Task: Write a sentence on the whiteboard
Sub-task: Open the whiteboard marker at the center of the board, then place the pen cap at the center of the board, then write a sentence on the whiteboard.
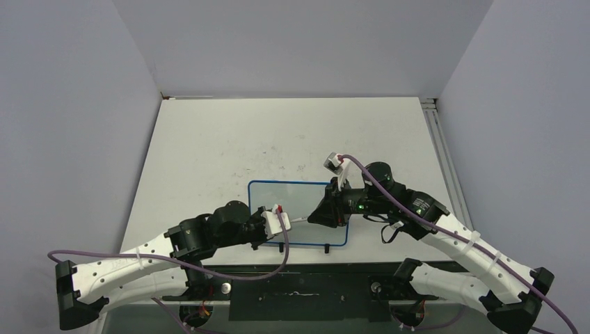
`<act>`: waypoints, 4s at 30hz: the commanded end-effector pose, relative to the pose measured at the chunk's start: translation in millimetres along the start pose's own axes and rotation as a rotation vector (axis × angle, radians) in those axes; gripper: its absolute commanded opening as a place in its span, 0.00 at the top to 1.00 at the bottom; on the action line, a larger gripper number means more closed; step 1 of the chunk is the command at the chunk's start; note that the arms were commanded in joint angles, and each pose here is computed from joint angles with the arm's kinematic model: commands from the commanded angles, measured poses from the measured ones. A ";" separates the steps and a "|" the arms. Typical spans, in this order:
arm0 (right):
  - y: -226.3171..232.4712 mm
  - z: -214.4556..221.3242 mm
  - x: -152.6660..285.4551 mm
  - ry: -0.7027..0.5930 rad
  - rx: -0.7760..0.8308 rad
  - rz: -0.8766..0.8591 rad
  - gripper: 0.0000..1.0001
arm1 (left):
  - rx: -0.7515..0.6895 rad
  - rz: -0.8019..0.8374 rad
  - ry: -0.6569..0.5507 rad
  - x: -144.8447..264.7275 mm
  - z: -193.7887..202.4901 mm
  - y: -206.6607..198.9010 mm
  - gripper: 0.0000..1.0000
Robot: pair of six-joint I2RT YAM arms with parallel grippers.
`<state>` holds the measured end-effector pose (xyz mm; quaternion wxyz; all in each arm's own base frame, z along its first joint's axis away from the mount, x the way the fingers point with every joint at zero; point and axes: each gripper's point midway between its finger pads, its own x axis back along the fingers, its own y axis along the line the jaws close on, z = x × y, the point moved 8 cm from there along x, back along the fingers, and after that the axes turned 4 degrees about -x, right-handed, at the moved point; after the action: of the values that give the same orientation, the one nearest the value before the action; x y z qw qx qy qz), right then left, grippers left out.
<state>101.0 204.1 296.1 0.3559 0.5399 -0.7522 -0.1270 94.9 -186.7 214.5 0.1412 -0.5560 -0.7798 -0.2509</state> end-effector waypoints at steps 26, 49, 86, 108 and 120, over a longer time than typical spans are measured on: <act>-17.9 -83.5 75.3 -0.673 0.031 0.649 0.95 | 0.449 -0.665 -0.149 76.5 -44.8 125.3 1.00; -24.6 -80.9 85.6 -0.751 0.059 0.712 0.95 | 1.174 -0.703 0.291 22.5 156.9 220.4 1.00; -18.0 -71.5 80.7 -0.723 0.049 0.600 0.95 | 1.127 -0.871 0.430 20.2 153.5 217.1 0.26; 16.8 -51.9 18.4 -0.695 0.102 0.221 0.95 | 1.004 -0.576 -0.175 69.7 56.6 148.0 0.14; 51.5 -9.1 -58.4 -0.647 0.163 0.285 0.95 | 0.996 -0.261 -0.321 63.4 39.4 120.8 0.21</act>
<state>71.8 267.4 302.1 0.1078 0.4374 -0.8809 -0.1449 193.5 -75.5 231.7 0.2696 -0.2917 -0.8929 0.2119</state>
